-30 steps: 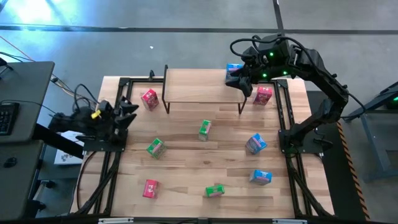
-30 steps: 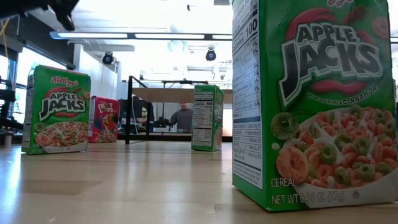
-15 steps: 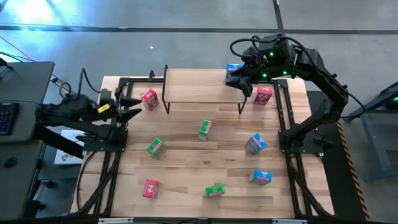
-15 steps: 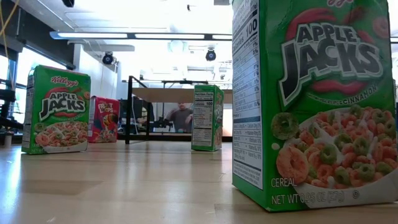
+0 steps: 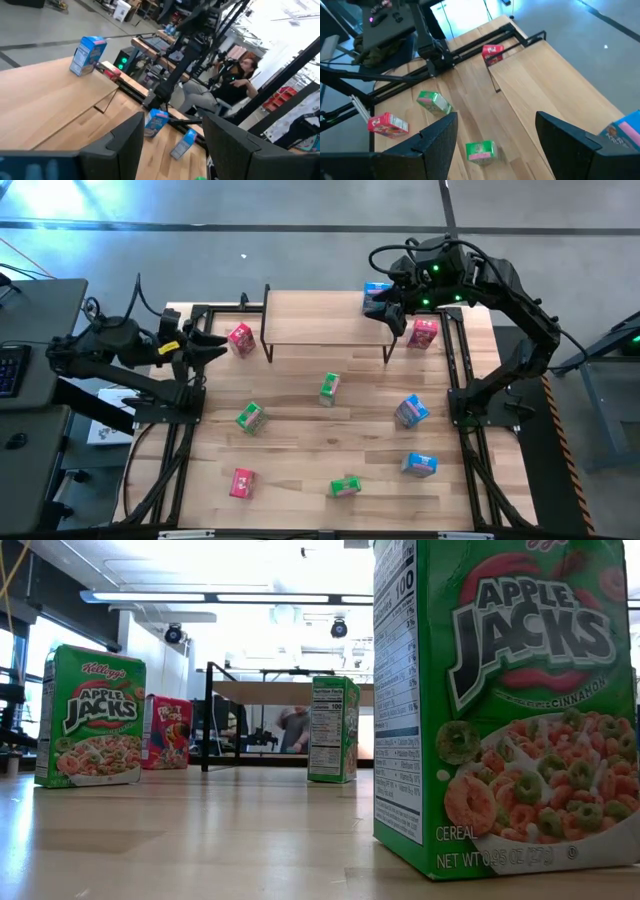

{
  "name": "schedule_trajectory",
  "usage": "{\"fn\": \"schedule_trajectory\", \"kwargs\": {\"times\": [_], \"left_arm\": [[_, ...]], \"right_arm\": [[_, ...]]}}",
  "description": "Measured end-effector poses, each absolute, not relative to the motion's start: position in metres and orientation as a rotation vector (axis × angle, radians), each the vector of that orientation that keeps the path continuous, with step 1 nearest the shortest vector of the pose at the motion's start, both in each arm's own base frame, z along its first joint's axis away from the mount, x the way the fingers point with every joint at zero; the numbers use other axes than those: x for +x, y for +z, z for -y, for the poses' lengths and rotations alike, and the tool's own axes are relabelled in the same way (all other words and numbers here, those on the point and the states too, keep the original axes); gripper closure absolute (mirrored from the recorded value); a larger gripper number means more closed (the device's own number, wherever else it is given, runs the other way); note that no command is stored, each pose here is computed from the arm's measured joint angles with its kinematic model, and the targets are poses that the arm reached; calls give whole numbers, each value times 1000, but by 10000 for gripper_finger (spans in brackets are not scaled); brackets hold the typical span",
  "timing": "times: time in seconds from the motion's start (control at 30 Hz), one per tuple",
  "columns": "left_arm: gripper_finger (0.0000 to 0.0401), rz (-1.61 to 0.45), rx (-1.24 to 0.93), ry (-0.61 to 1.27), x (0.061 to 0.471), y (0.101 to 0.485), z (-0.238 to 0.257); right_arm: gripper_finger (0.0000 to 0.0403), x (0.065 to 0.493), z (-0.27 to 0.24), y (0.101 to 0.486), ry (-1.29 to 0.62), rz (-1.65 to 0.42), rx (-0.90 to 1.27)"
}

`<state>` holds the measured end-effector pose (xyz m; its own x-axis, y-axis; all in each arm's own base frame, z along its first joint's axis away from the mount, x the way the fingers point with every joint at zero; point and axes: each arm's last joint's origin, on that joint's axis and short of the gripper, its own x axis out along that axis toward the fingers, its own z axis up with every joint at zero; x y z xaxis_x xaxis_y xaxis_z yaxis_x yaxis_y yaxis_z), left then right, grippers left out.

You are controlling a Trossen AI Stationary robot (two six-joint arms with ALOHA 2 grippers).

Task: Stack cereal on shelf
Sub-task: Put the left green cereal box on the shelf

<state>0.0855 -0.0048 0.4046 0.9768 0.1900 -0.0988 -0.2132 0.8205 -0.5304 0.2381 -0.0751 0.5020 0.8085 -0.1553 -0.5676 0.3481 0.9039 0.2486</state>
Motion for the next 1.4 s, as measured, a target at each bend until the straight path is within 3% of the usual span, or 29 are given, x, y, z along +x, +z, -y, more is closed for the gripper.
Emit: {"fn": "schedule_trajectory", "kwargs": {"times": [0.47,1.4], "left_arm": [[211,-85,-440,220,96,404,7],[211,-538,-810,187,135,364,39]], "right_arm": [[143,236,75,500,-304,-597,352],[143,231,74,493,-322,-678,392]]}}
